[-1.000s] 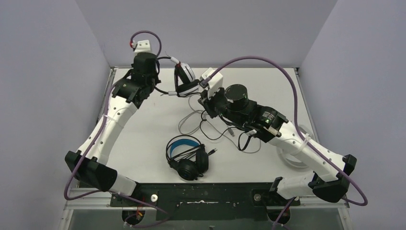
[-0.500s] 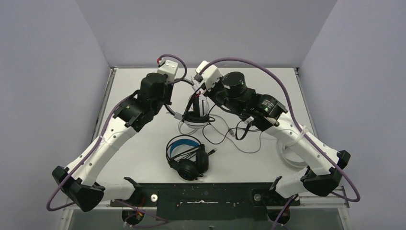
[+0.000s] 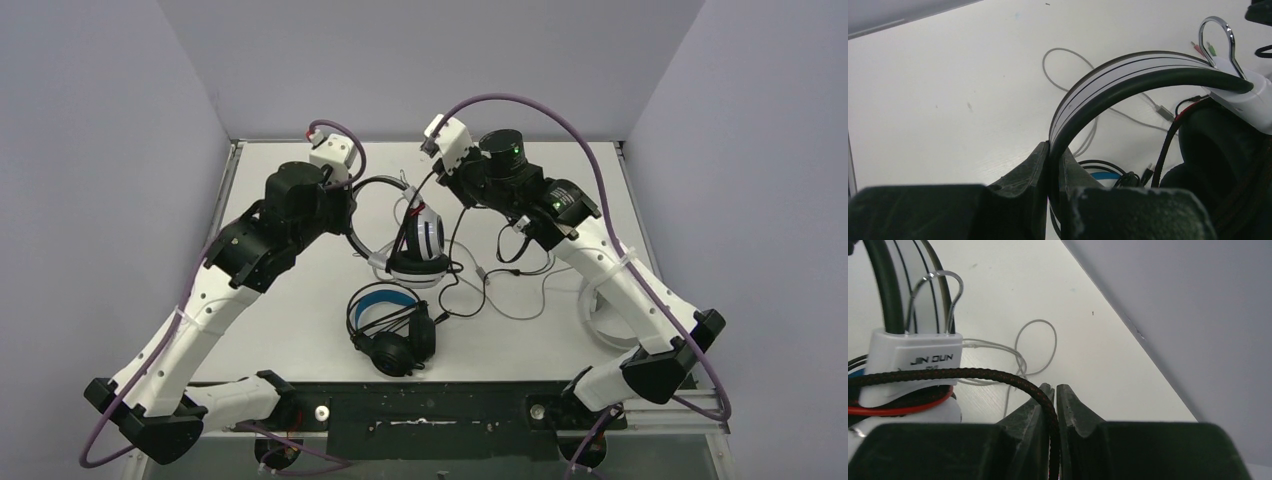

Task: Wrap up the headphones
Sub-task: Wrap the headphones cable around the headphones.

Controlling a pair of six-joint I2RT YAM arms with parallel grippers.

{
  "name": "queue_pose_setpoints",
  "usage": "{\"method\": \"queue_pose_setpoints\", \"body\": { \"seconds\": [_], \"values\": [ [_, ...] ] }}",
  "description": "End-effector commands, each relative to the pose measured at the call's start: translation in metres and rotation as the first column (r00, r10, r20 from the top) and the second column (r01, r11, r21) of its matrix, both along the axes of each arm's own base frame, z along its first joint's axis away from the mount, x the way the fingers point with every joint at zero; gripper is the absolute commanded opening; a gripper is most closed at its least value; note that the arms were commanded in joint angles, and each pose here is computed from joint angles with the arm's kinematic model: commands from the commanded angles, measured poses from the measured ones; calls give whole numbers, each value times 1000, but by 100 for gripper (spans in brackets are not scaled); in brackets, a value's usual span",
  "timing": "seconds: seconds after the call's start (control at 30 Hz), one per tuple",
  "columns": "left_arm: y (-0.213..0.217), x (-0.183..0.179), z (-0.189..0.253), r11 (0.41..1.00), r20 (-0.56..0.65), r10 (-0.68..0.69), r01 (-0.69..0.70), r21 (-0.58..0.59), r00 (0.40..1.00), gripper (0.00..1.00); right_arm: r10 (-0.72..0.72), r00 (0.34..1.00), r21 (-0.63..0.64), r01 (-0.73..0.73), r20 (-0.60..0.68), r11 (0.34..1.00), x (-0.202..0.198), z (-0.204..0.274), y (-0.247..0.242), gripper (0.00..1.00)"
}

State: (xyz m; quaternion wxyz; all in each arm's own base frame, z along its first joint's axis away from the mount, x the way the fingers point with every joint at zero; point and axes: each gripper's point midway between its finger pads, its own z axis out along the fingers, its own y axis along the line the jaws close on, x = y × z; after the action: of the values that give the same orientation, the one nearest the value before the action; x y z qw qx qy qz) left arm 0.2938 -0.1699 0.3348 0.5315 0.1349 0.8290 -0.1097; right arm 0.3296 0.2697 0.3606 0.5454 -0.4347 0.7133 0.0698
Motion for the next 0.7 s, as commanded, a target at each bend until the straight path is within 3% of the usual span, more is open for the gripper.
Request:
{"method": "queue_pose_setpoints", "body": {
  "seconds": [0.0, 0.27, 0.43, 0.57, 0.67],
  "values": [
    [-14, -13, 61, 980, 96, -58, 76, -186, 994, 0, 83, 996, 114, -85, 18, 990, 4, 6, 1, 10],
    [-10, -24, 81, 954, 83, -27, 50, -296, 996, 0, 158, 986, 297, -136, -51, 945, 4, -14, 1, 12],
    [-12, -25, 92, 928, 66, -6, 30, -372, 998, 0, 137, 984, 367, -87, -113, 926, 11, -26, 9, 21],
    [-12, -17, 95, 895, 38, 0, 17, -446, 999, 0, 48, 982, 422, 35, -185, 906, 20, -34, 6, 37],
    [-1, -4, 97, 843, -1, 32, -27, -538, 999, 0, -50, 966, 396, 150, -252, 906, 26, -47, -8, 47]
  ]
}}
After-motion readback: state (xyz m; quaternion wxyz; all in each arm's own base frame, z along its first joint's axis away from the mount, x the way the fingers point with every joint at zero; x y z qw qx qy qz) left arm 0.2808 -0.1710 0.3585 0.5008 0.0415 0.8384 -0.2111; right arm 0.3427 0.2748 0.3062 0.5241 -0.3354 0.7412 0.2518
